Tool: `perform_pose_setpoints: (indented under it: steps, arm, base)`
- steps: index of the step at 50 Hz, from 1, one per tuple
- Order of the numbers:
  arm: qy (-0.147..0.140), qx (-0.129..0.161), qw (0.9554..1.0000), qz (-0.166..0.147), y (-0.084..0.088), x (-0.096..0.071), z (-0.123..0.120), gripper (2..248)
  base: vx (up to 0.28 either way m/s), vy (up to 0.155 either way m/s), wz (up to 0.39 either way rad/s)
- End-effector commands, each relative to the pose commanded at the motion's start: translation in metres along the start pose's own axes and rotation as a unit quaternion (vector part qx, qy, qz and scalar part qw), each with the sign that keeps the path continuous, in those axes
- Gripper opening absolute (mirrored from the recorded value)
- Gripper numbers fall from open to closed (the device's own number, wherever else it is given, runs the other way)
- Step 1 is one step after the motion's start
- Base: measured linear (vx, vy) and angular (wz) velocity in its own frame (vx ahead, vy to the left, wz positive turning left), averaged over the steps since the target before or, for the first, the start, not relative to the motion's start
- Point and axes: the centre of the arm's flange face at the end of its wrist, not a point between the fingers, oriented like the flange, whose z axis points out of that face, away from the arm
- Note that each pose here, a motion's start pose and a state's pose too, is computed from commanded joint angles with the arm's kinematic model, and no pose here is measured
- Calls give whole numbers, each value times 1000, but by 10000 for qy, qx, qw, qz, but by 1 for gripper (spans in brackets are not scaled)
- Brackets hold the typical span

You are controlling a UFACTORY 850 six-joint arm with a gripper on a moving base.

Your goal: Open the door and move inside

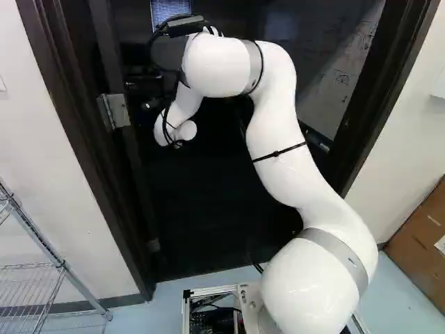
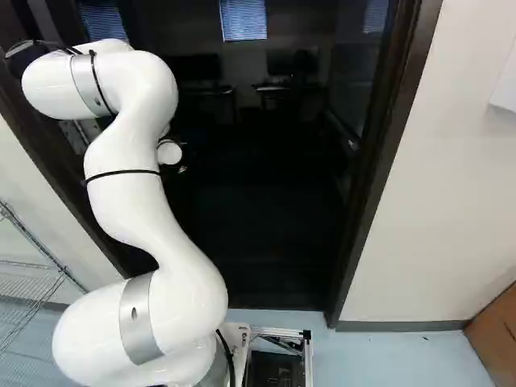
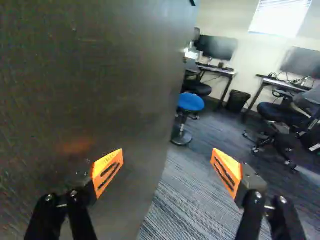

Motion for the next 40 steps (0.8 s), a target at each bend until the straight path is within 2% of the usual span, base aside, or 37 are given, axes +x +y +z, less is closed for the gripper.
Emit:
perform_pose_setpoints:
  steps: [40]
  arm:
    - [-271, -335, 9990, 124, 39, -8, -62, 247]
  base:
    - [0, 0, 0]
